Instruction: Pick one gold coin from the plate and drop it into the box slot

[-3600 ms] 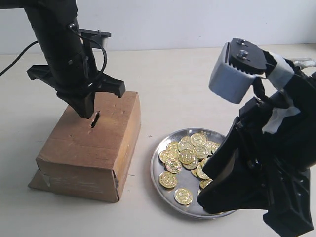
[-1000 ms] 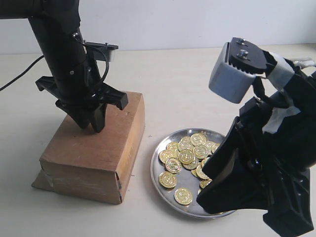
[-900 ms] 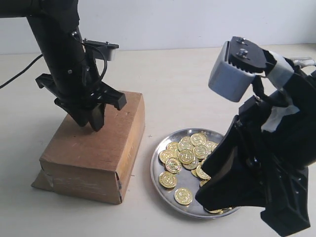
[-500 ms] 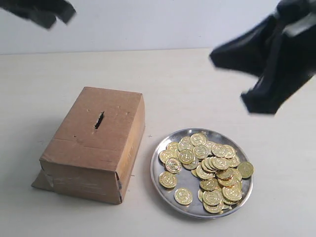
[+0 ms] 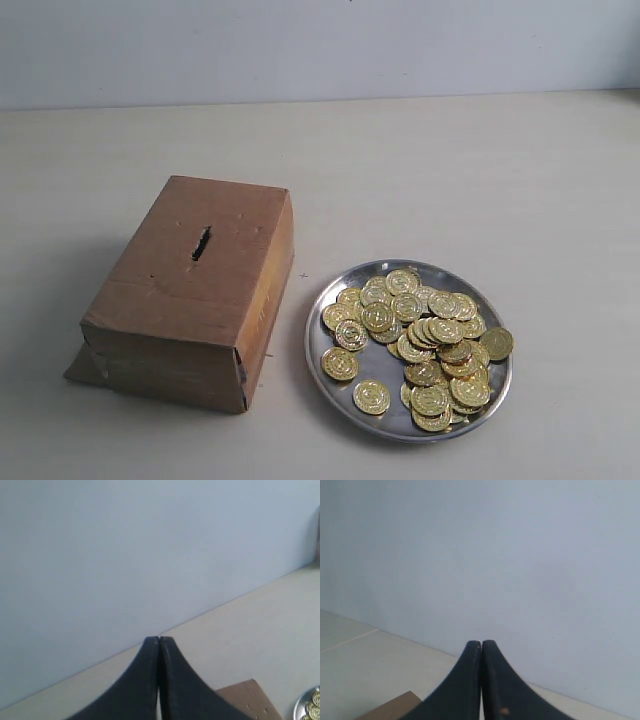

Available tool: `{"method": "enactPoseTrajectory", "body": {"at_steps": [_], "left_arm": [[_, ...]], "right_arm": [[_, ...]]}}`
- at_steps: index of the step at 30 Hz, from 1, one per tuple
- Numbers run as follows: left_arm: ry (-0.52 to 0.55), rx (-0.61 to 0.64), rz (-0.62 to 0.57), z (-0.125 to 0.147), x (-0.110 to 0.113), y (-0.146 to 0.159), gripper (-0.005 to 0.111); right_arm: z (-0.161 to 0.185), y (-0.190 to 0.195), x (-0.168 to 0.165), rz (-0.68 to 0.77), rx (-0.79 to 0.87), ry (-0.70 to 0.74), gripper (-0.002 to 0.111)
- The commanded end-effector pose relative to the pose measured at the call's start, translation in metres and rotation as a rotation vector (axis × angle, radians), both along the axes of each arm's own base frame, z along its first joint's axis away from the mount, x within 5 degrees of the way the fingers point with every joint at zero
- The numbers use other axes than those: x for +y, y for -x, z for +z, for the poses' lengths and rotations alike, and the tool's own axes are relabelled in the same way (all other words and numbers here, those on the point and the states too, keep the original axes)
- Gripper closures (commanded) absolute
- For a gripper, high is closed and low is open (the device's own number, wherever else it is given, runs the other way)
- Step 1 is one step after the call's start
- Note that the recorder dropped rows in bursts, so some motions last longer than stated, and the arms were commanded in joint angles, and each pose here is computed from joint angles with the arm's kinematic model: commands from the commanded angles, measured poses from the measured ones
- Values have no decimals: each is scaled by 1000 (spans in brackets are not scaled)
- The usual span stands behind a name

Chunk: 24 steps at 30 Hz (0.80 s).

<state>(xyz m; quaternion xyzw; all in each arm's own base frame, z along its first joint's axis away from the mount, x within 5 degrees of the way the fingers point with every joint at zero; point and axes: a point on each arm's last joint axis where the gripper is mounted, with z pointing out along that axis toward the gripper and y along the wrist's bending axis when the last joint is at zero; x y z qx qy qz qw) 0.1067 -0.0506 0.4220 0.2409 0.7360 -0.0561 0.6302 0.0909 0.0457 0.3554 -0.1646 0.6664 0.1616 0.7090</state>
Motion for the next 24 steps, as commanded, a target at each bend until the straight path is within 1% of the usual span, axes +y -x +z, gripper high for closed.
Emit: {"method": "enactPoseTrajectory", "body": {"at_steps": [1, 4, 6, 9, 12, 14, 16, 19, 20, 21, 22, 23, 24], "left_arm": [[1, 5, -15, -55, 14, 25, 107], [-7, 44, -26, -95, 17, 32, 107], [14, 72, -26, -113, 18, 34, 107], [74, 166, -2, -139, 18, 36, 107], [56, 248, 8, -166, 18, 36, 107], [57, 257, 4, -174, 17, 36, 107], [77, 294, 6, -178, 16, 37, 107], [90, 327, 5, -185, 15, 37, 107], [104, 334, 4, -186, 15, 38, 107], [148, 352, 10, -189, 14, 38, 107], [169, 353, 11, -188, 13, 38, 107], [193, 329, 4, -185, 12, 37, 107], [192, 316, 2, -184, 12, 36, 107]], "right_arm": [[-40, 9, -4, 9, -8, -125, 108], [-68, 10, -5, 16, 71, -219, 108], [-86, 10, -5, 15, 149, -289, 108], [-108, 11, -6, 7, 204, -281, 108], [-122, 11, -6, 4, 206, -263, 108], [-132, 12, -7, 2, 199, -243, 108], [-142, 13, -7, 0, 198, -229, 108], [-145, 14, -7, -1, 198, -215, 108], [-148, 14, -7, -5, 216, -186, 108], [-150, 14, -7, -7, 227, -162, 108], [-150, 14, -7, -7, 230, -160, 108], [-150, 14, -8, -9, 244, -189, 108], [-151, 14, -8, -13, 273, -234, 108]]}}
